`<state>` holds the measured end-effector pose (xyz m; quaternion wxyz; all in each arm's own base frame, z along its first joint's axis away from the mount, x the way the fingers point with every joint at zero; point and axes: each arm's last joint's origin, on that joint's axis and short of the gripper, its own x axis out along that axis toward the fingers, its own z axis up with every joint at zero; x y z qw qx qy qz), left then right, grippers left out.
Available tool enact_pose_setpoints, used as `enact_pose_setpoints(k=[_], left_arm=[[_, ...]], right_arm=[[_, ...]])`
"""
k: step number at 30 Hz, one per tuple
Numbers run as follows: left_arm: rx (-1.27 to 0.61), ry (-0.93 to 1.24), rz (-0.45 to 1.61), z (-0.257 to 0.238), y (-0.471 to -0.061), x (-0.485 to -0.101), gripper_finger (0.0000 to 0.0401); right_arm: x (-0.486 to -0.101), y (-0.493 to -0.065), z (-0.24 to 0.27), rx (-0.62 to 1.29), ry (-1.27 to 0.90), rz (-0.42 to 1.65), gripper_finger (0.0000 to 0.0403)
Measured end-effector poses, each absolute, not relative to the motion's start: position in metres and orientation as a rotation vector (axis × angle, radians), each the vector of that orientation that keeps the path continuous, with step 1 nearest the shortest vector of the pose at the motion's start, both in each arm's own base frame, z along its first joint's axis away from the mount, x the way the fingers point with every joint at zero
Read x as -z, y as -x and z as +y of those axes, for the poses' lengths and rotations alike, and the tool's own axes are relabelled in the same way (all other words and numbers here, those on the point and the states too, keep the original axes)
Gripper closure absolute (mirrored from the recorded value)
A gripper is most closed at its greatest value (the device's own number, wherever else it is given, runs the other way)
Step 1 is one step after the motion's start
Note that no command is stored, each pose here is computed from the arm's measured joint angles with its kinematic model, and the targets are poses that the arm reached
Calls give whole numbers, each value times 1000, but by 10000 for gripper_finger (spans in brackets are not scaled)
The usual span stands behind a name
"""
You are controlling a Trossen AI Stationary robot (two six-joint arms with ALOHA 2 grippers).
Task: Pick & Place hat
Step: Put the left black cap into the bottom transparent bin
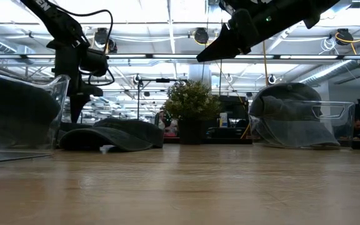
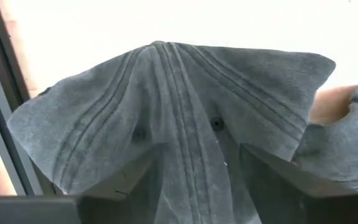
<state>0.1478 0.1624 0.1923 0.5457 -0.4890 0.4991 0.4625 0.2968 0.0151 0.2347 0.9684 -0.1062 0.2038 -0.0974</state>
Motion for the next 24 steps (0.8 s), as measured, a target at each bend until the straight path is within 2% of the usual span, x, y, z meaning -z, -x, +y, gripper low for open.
enact_pose_setpoints(k=[5,10,15,18,22,24], left_arm=[[-1104,1176,1243,162,-147,-180,205],[-1128,1180,1356,162,-146,-159,210],[-1120,1167,1374,163,-147,-155,230],[-1092,1178,1368,163,-148,-159,273],[-1081,1178,1353,163,-145,-163,369],[-1069,1170,1338,163,-143,-167,386]], right_arm=[[-235,-297,15,197,214,412,328],[-235,-297,15,197,214,412,328],[-235,-297,15,197,214,412,328],[-235,-297,15,197,214,412,328],[-235,-297,15,197,213,412,328],[-235,-297,15,198,207,411,328]])
